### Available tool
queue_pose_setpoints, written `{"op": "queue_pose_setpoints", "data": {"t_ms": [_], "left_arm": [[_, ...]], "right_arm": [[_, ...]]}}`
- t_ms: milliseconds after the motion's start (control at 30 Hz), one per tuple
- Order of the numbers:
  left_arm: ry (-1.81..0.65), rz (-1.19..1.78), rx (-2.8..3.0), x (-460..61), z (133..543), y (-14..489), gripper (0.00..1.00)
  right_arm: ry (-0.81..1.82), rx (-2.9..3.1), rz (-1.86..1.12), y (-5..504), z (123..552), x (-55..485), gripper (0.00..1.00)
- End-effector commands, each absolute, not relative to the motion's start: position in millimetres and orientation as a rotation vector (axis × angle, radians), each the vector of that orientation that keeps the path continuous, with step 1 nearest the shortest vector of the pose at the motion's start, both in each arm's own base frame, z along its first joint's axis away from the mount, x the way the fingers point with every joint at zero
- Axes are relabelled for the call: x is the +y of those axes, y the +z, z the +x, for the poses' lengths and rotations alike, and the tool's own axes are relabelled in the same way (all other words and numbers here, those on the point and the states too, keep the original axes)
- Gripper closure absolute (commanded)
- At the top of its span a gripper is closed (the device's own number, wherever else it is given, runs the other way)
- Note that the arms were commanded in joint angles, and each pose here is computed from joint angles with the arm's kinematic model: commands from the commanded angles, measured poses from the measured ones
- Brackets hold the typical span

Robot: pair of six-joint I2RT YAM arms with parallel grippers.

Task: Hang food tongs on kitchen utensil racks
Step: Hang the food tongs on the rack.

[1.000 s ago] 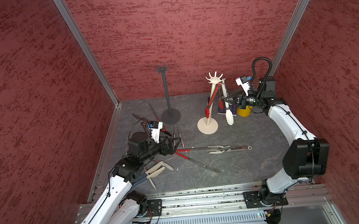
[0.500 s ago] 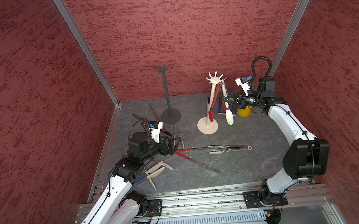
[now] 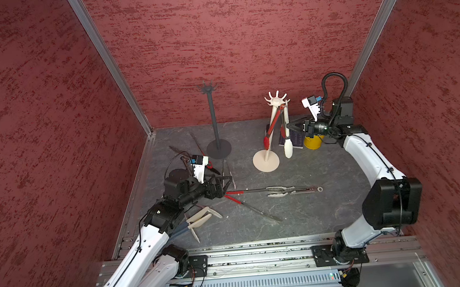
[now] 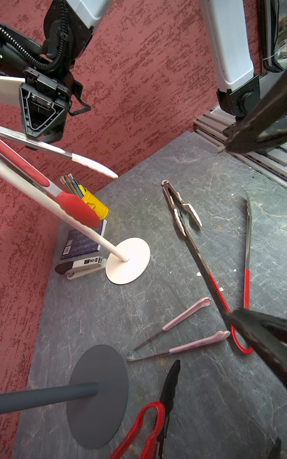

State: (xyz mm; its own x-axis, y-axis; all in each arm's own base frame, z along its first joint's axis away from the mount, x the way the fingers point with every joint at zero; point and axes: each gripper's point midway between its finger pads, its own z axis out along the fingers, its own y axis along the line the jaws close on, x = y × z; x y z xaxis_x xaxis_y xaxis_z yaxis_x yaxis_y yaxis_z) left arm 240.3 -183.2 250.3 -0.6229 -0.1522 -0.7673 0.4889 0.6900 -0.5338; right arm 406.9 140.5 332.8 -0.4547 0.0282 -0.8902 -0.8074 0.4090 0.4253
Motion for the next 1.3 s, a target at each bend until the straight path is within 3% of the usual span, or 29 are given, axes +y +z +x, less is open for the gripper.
{"op": "queue_pose_setpoints", "data": {"t_ms": [0,267,333,633,1267], "left_arm": [[-0.953,0.244,2.032,-183,242,253,0.0],[-0.945,0.235,2.04,-181,242,252,0.0],[-0.943,0.233,2.042,-181,242,252,0.0],[-0.948,0.246,2.036,-183,244,252,0.0],[-0.984,0.32,2.101,-199,246,240,0.0]], "right_arm": [[1.045,1.712,-0.662,356,418,135,0.6],[0.828,1.688,-0.551,371,428,115,0.39],[0.789,1.683,-0.519,371,428,110,0.27],[0.664,1.594,-0.411,391,388,95,0.01],[0.797,1.826,-0.076,310,326,85,0.0]]}}
